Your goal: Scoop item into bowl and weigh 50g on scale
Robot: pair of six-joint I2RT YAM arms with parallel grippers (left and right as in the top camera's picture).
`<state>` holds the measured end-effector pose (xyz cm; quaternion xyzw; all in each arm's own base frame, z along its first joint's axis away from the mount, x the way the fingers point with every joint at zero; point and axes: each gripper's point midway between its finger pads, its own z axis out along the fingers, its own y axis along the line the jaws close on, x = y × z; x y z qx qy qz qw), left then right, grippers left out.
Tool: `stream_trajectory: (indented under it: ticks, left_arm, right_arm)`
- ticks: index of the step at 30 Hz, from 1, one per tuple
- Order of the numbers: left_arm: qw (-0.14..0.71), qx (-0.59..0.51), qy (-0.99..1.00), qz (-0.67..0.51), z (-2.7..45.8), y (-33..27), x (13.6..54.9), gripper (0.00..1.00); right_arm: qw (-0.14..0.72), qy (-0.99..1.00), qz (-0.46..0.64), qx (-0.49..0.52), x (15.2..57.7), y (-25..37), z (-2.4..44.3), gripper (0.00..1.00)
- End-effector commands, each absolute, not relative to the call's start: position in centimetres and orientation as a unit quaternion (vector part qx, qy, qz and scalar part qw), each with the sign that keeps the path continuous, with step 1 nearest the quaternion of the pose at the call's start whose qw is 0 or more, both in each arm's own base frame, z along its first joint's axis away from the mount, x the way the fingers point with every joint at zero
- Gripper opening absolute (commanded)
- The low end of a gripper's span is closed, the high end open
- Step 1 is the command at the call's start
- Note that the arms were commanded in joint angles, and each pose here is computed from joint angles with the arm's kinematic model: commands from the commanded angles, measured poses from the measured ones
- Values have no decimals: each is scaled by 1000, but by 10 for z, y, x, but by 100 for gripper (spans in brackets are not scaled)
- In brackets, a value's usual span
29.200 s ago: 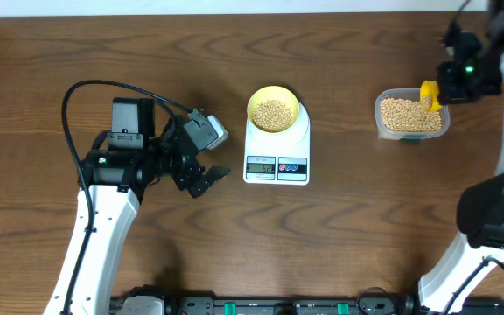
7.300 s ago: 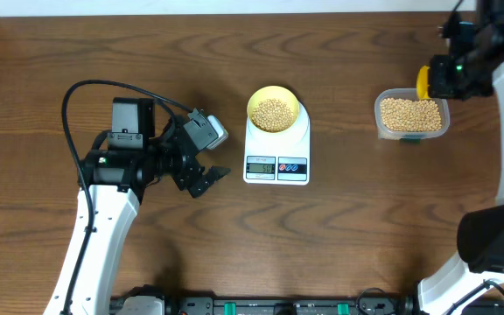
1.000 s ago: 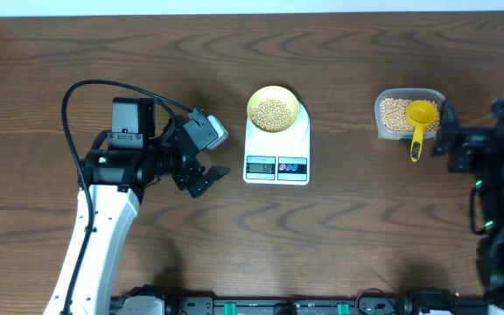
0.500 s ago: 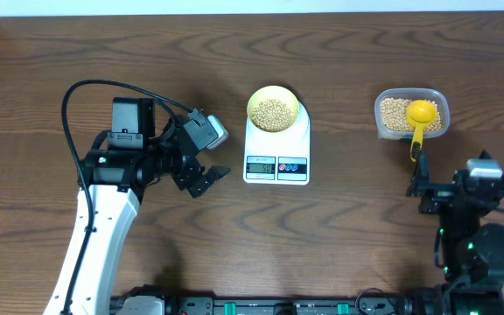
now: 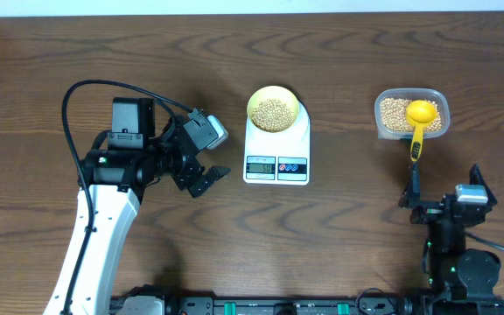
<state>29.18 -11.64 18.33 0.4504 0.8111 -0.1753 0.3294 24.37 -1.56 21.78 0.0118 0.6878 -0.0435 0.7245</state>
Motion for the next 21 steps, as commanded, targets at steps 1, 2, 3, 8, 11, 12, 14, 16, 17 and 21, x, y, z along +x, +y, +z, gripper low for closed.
stream_trajectory:
  ticks: [1, 2, 3, 8, 11, 12, 14, 16, 17, 21]
  left_arm:
    - [328, 454, 810, -171, 181, -114, 293, 98]
    - [328, 454, 810, -171, 181, -114, 293, 98]
    - [328, 454, 810, -171, 181, -114, 293, 98]
    - [328, 454, 810, -171, 181, -114, 293, 98]
    - [328, 454, 810, -171, 181, -114, 293, 97]
    - [328, 454, 810, -171, 181, -114, 293, 98]
    - [328, 454, 810, -171, 181, -114, 293, 98]
    - [328, 454, 810, -171, 181, -114, 293, 98]
    - [328, 454, 810, -171, 181, -114, 293, 98]
    - [328, 454, 810, -171, 181, -114, 293, 98]
  right_arm:
    - [734, 677, -46, 3, 243, -13, 207, 99]
    - [738, 673, -48, 5, 244, -14, 204, 99]
    - [738, 672, -50, 7, 244, -15, 203, 99]
    - [725, 687, -51, 3, 246, -15, 189, 99]
    - [690, 722, -51, 2, 246, -15, 164, 99]
    - [679, 733, -50, 1, 246, -15, 157, 99]
    - [680, 732, -52, 2, 246, -16, 157, 99]
    - [680, 732, -53, 1, 246, -15, 158, 99]
    - [680, 732, -52, 0, 246, -15, 158, 99]
    - [680, 732, -53, 1, 246, -15, 158, 99]
